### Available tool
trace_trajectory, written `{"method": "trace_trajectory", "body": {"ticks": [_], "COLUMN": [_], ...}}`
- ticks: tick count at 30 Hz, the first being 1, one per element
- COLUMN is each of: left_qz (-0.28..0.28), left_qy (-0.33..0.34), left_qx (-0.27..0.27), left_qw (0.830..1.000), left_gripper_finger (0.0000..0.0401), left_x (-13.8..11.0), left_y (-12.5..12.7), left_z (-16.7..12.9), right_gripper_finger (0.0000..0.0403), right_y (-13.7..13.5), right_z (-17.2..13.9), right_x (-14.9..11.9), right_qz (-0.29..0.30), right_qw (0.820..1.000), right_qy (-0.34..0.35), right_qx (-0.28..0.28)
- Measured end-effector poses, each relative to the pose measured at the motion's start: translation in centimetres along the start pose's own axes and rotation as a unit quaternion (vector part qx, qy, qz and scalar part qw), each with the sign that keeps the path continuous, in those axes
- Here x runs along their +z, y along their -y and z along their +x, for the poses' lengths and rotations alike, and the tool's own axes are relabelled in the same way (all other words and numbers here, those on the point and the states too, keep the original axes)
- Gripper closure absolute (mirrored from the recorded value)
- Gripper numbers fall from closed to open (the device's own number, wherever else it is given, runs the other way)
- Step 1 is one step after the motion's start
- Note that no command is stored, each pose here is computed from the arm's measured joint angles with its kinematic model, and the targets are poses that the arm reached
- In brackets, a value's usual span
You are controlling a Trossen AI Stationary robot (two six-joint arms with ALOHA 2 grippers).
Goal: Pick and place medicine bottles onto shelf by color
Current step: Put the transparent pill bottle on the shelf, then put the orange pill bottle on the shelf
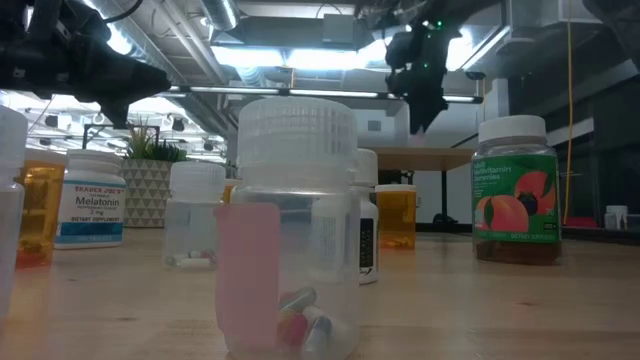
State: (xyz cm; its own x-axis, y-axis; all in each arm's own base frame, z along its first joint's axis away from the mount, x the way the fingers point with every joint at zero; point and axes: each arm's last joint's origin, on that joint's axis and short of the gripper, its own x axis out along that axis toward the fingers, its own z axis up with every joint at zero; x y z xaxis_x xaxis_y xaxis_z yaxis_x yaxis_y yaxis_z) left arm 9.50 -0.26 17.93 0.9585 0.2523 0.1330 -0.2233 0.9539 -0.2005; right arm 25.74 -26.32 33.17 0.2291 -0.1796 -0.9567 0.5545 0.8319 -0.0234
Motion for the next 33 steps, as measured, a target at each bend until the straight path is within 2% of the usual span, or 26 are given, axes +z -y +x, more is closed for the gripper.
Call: {"method": "trace_trajectory", "body": {"ticks": [7,14,22,27,31,33], "left_qz": [0.000,0.000,0.000,0.000,0.000,0.000], "left_qy": [0.004,0.004,0.004,0.004,0.004,0.004], "left_qx": [0.029,0.029,0.029,0.029,0.030,0.029], "left_qw": [1.000,1.000,1.000,1.000,1.000,1.000], "left_gripper_finger": [0.0321,0.0321,0.0321,0.0321,0.0321,0.0321], "left_x": [0.0,0.0,0.0,0.0,0.0,0.0], "left_y": [-0.2,-0.2,-0.2,-0.2,-0.2,-0.2], "left_z": [0.0,0.0,0.0,0.0,0.0,0.0], "right_gripper_finger": [0.0257,0.0213,0.0204,0.0204,0.0204,0.0203], "right_y": [-0.8,-0.7,-0.7,-0.6,-0.6,-0.9], "right_z": [0.7,0.7,0.6,-0.7,-3.1,-4.6], "right_x": [1.0,1.0,1.1,1.8,2.7,2.7], "right_qz": [-0.017,-0.017,-0.017,-0.019,-0.020,-0.021], "right_qw": [0.999,0.999,0.998,0.996,0.990,0.989], "right_qy": [0.047,0.048,0.053,0.088,0.137,0.149], "right_qx": [-0.005,-0.006,-0.007,-0.016,-0.025,-0.013]}}
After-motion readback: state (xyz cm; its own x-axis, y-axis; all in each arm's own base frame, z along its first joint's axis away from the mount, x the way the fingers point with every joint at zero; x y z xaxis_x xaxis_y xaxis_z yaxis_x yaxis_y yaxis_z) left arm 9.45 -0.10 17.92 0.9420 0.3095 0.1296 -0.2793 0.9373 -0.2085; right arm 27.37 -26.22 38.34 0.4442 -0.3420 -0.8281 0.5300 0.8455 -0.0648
